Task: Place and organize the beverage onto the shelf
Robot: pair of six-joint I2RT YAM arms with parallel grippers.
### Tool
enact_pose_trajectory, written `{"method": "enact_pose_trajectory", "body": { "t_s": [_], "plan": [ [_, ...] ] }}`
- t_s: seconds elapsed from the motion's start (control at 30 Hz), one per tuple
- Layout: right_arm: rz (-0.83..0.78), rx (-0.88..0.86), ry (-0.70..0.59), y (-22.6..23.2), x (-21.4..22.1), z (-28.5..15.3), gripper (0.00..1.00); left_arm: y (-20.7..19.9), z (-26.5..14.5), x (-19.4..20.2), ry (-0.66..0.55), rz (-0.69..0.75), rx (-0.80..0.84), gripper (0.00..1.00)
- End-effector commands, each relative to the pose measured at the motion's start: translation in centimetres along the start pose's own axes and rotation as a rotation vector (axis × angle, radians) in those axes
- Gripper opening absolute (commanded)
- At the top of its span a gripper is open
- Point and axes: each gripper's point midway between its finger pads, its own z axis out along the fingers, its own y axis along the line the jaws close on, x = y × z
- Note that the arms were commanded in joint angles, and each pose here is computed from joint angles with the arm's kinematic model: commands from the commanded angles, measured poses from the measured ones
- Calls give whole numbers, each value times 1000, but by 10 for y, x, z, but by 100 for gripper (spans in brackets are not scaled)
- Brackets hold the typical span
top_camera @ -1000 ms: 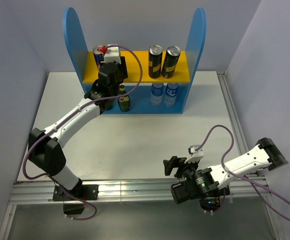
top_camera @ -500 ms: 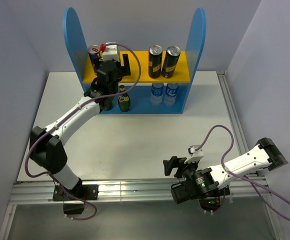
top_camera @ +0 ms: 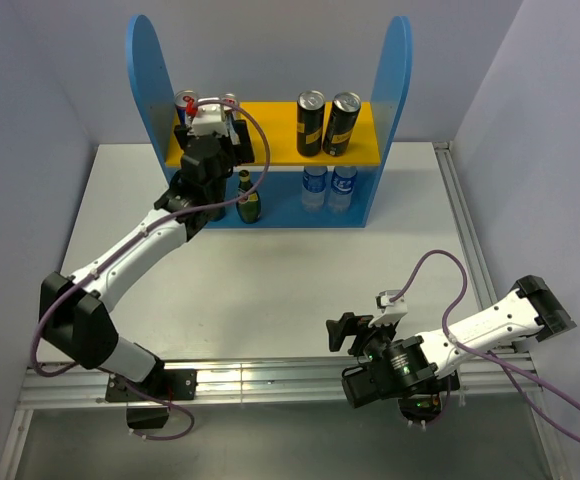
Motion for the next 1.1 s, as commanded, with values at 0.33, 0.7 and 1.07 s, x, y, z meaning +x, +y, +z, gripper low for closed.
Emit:
{"method": "enact_pose_trajectory", "body": {
  "t_s": [0.33, 0.7, 1.07],
  "plan": [
    [23, -23, -43, 11, -9, -1, 99, 1, -79, 6, 13, -85, 44, 99],
    [-81, -26, -43, 29, -6, -4, 98, -3, -225, 120, 318, -162, 211, 99],
    [-138, -117, -116, 114, -132, -58, 98, 31, -273, 21, 349, -218, 199, 99]
  ]
}}
